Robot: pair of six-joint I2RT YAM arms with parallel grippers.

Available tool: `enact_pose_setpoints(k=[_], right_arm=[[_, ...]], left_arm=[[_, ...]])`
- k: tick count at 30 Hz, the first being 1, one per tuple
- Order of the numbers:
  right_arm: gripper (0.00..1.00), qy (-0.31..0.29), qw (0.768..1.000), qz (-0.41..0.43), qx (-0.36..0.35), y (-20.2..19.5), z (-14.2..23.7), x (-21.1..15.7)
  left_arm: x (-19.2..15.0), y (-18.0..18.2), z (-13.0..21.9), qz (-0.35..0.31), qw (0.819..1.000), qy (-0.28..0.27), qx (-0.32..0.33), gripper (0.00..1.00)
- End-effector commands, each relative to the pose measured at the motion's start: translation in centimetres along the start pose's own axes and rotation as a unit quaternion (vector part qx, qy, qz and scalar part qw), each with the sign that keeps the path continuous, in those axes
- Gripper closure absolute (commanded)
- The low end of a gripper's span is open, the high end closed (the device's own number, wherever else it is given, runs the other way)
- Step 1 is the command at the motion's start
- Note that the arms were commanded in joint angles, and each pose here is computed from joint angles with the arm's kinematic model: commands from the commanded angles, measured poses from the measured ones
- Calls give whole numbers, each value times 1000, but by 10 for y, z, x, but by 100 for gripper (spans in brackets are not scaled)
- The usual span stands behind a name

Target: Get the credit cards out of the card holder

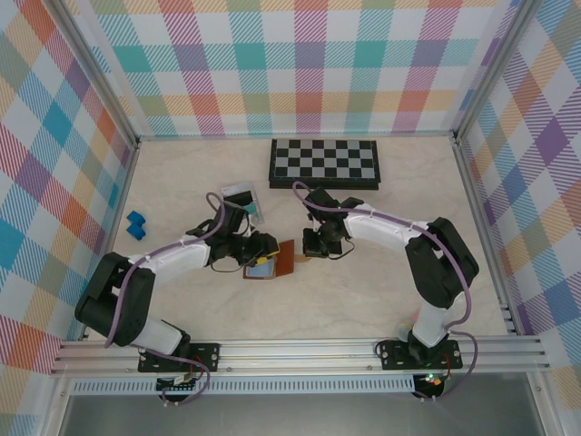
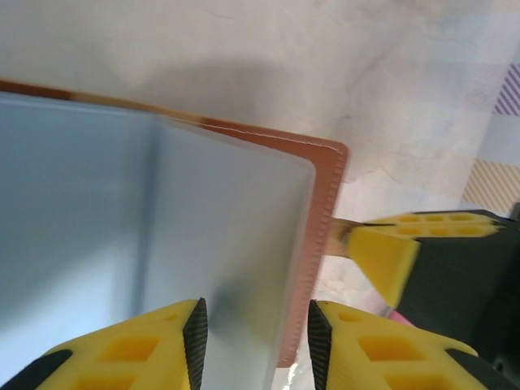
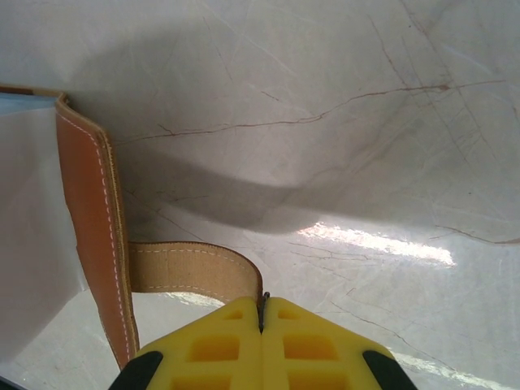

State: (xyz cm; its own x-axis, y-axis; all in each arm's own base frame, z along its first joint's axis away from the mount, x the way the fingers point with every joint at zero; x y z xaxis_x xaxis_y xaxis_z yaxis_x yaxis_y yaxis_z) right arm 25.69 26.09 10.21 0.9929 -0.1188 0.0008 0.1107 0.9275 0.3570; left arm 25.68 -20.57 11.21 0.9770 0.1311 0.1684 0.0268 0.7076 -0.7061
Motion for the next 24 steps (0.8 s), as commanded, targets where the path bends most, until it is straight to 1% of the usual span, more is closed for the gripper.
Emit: enact_pose_setpoints(k=[1,3,6,7,11,16,18,21,22,24], right_arm=[[100,8,1000,-13,-5,-5,-9,0],[100,7,1000,-19,-2,-4,-9,0],[99,-8,999,-24,37,3,2,-2],[97,-15,998,-25,48,5,6,-2],[80,-37,997,-37,54,4,20,-3],[66,-67,994,-38,72,4,42,-8],[62,-67,994,-30,82,8,46,-11],[62,-53,994,-8,93,20,42,-18],[64,-46,995,-4,93,24,38,-20],[74,-32,995,0,92,32,29,-23]], left_arm=[[5,-16,-10,-13,1000,5,-24,59],[7,-11,-15,-4,1000,-1,-6,59],[13,-10,-20,-6,1000,-4,0,60],[14,-10,-22,-6,1000,-4,1,60],[15,-5,-31,5,1000,-3,4,62],[11,2,-37,12,1000,5,16,63],[9,5,-38,15,1000,7,19,63],[7,9,-41,20,999,10,25,69],[7,11,-41,22,999,11,29,72],[5,15,-42,27,999,14,38,77]])
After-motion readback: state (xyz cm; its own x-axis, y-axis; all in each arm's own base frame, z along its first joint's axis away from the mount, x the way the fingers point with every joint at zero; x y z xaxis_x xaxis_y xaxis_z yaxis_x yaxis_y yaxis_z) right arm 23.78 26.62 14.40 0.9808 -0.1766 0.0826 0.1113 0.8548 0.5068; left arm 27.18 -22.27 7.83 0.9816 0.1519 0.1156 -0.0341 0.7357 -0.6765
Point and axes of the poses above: each hand's point on the last joint's axis, 136 mm out from that joint toward the fingers, its own z axis back along the fingers, its own y axis along the line the jaws close on, x = y × z, the point moved 5 cm from there along z, back along the fingers, and after that the axes turned 11 degrees about -z, right-handed, at the moved point
